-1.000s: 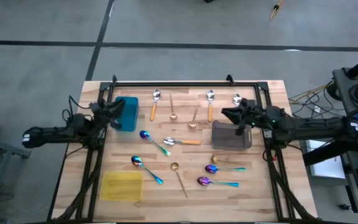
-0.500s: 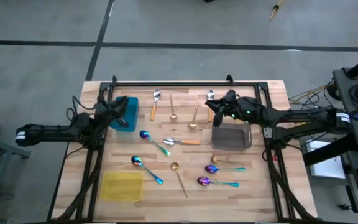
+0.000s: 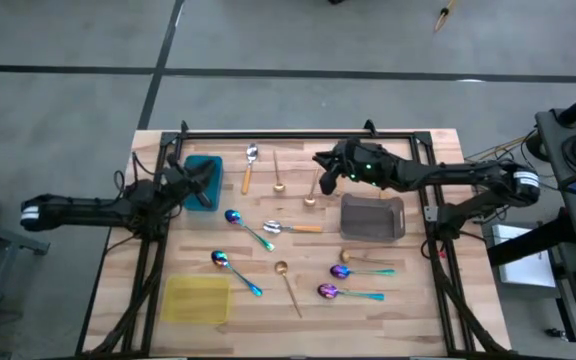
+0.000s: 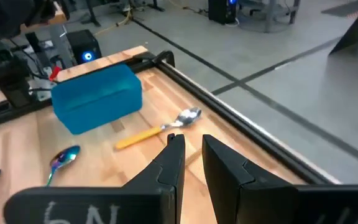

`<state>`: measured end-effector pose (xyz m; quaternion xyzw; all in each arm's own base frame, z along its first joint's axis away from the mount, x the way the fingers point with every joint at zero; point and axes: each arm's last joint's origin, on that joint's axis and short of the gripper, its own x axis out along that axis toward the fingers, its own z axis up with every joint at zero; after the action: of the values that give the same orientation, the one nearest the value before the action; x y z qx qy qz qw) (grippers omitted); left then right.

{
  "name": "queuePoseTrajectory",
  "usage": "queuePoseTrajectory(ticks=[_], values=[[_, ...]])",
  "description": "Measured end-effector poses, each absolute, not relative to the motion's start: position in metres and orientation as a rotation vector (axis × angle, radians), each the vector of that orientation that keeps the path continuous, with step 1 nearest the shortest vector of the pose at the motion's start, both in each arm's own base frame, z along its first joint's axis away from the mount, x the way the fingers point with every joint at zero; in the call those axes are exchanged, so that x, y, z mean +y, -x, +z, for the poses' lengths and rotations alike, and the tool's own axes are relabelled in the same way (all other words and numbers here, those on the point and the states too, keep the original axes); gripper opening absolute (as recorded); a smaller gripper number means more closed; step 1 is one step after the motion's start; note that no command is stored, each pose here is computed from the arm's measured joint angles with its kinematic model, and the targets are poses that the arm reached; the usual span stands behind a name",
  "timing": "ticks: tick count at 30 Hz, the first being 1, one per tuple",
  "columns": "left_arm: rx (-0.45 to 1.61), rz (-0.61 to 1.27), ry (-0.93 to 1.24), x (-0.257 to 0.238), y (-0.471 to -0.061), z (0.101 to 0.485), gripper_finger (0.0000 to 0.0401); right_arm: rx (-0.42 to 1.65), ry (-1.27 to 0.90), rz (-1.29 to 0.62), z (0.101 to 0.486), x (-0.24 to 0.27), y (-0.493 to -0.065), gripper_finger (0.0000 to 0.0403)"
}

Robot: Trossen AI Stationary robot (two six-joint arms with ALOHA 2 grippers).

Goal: Sort silverware by color (type)
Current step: Put the gold spoon into the black bin

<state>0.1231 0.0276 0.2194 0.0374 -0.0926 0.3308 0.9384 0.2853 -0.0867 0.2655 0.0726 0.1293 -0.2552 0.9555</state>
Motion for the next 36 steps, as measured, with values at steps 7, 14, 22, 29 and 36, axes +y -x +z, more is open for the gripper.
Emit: queuePoseTrajectory(ticks=[7,14,22,29,36], values=[[-0.192,0.575,-0.133,0.026,-0.133,0.24,0.0055,0.267,-0.103,-0.512,0.273,-0.095,-0.314,0.0047],[-0.125,0.6,-0.249,0.029,-0.143,0.247,0.0055,0.373,-0.059,-0.506,0.277,-0.104,-0.345,0.0047],[-0.056,0.653,-0.271,0.039,-0.149,0.24,0.0055,0.524,-0.061,-0.503,0.272,-0.113,-0.378,0.0047],[-0.041,0.727,-0.277,0.05,-0.146,0.239,0.0055,0.564,-0.045,-0.499,0.261,-0.12,-0.401,0.0047],[-0.031,0.792,-0.28,0.06,-0.143,0.239,0.0055,0.584,-0.047,-0.502,0.25,-0.126,-0.413,0.0047]])
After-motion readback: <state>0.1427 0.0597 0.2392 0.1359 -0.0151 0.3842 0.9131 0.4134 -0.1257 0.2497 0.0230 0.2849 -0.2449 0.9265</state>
